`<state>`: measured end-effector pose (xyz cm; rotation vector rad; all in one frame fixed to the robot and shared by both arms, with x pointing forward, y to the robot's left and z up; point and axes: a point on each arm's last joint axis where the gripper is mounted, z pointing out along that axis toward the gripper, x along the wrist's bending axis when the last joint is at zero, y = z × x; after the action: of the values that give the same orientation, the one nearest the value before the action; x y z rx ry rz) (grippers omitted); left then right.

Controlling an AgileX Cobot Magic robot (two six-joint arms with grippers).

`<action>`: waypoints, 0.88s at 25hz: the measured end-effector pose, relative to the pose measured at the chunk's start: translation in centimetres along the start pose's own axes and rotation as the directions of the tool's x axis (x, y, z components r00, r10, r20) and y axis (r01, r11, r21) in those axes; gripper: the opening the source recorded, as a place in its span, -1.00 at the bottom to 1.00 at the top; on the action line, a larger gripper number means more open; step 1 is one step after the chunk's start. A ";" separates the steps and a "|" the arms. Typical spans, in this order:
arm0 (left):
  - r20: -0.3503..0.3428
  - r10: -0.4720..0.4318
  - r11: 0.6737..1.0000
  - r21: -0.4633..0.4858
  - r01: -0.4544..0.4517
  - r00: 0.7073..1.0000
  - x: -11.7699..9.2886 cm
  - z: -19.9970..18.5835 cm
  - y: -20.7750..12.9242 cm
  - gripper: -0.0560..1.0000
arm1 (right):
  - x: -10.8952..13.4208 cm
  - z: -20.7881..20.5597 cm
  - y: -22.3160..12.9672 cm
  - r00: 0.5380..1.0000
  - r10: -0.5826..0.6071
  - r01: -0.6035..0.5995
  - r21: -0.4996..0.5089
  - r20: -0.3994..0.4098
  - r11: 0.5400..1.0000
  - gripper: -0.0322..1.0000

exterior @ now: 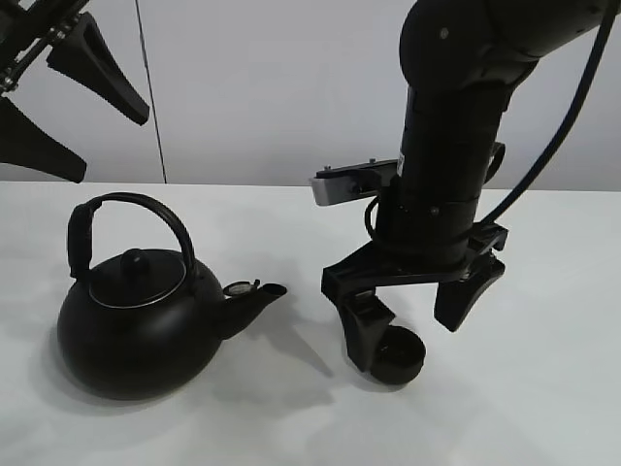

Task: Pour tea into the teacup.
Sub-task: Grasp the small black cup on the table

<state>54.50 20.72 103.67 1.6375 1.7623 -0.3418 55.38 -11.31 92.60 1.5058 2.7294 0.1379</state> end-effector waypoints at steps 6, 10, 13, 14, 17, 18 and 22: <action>0.000 0.000 1.000 0.000 0.000 1.000 0.0 0.0 0.0 0.07 | -0.3 0.0 0.0 0.999 0.018 -0.018 0.000 0.032 1.000 0.33; 0.000 0.000 1.000 0.000 0.000 1.000 0.0 0.0 0.0 0.07 | -0.3 1.1 0.0 0.999 0.025 -0.026 0.022 0.027 0.999 0.33; 0.000 0.000 1.000 0.000 0.000 1.000 0.0 0.0 0.0 0.07 | -0.3 2.0 0.1 0.999 0.025 -0.026 0.035 0.027 0.999 0.33; 0.000 0.000 1.000 0.000 0.000 1.000 0.0 0.0 0.0 0.07 | -0.3 2.1 0.1 0.999 0.025 -0.026 0.033 0.027 0.999 0.32; 0.000 0.000 1.000 0.000 0.000 1.000 0.0 0.0 0.0 0.07 | -0.3 2.1 0.3 0.999 0.025 -0.026 0.017 0.027 1.000 0.24; 0.000 0.000 1.000 0.000 0.000 1.000 0.0 0.0 0.0 0.07 | -0.3 2.1 0.3 0.999 0.025 -0.026 0.012 0.027 1.000 0.19; 0.000 0.000 1.000 -0.001 0.000 1.000 0.0 0.0 0.0 0.07 | -0.3 2.1 0.3 0.999 0.026 -0.027 0.008 0.027 1.000 -0.17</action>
<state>54.51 20.72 103.67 1.6369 1.7624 -0.3406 55.97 -11.26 90.54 1.5347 2.6937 0.1054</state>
